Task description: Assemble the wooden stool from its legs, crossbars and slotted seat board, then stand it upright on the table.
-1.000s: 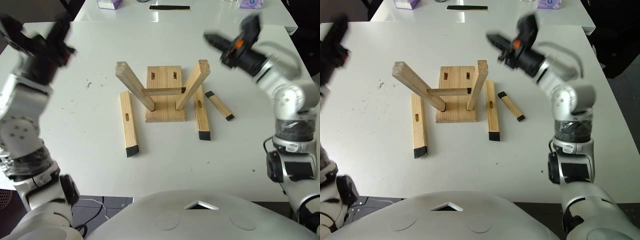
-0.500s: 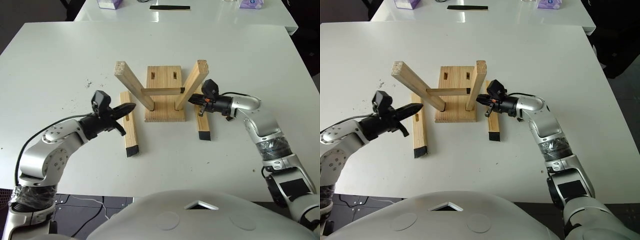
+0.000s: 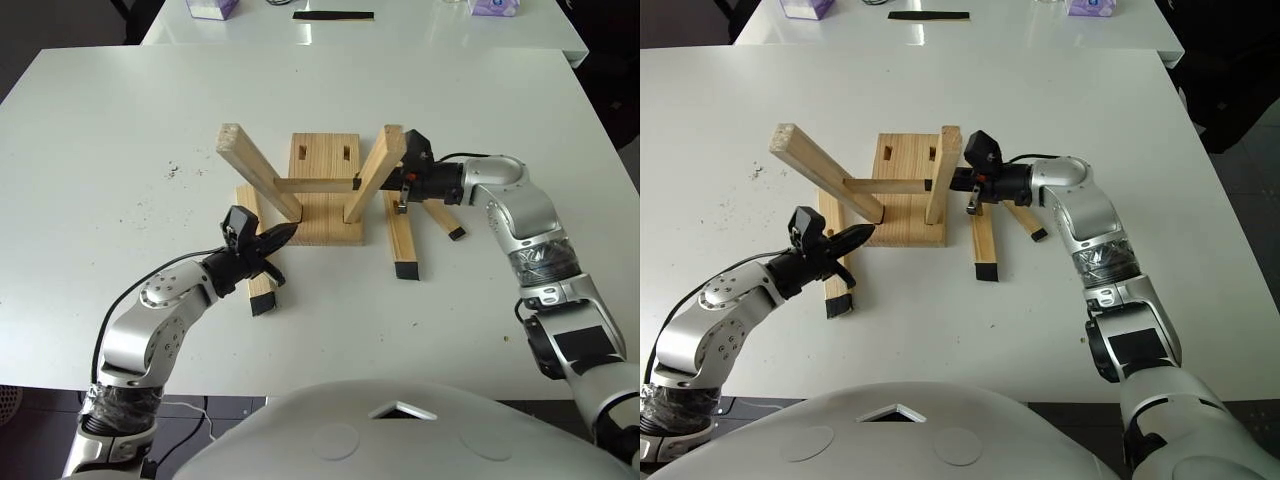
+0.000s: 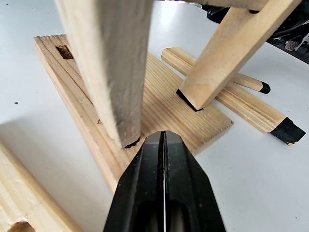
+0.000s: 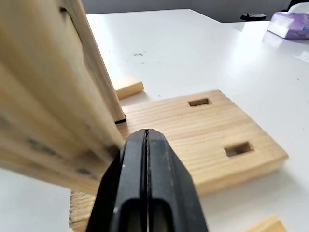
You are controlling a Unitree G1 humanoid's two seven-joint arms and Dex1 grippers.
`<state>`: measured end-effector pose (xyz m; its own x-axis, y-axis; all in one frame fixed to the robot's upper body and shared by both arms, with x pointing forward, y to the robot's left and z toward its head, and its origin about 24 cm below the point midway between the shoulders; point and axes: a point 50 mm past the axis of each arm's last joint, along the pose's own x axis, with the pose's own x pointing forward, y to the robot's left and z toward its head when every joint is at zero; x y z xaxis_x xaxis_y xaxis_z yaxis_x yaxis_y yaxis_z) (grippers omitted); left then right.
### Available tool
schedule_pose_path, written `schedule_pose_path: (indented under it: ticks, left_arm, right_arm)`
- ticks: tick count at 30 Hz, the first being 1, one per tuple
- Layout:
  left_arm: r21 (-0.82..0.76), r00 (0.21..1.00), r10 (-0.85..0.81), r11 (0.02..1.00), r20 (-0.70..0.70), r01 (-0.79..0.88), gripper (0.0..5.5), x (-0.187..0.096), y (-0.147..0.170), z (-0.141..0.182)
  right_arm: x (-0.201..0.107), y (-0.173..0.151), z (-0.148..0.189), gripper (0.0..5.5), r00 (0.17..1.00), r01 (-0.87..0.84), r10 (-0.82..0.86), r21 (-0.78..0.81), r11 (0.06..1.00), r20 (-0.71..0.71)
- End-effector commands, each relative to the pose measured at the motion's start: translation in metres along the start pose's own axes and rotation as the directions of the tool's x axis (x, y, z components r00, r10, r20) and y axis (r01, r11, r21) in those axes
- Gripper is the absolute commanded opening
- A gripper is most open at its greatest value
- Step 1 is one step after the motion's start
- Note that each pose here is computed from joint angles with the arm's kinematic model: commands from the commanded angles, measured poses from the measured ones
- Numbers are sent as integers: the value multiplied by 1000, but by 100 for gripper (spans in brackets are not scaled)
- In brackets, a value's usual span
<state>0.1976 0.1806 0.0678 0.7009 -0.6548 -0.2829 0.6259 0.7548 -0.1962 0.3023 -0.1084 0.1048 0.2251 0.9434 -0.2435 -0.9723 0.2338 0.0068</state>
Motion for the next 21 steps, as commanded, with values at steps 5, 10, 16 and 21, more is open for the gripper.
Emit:
schedule_pose_path:
  ticks: [5,10,16,21]
  left_arm:
    - [35,998,61,998,3,-61,0,6,13,2]
    - [62,995,95,994,-9,-94,0,3,20,2]
    - [98,991,134,986,-16,-132,0,-1,30,4]
    - [124,991,134,984,-15,-131,0,1,36,9]
  right_arm:
    - [11,11,15,1,985,-175,175,-37,984,0]
    - [17,26,9,1,977,-212,212,-24,977,-6]
    - [22,42,11,1,973,-228,228,-3,974,30]
    - [27,57,12,1,966,-254,254,4,967,43]
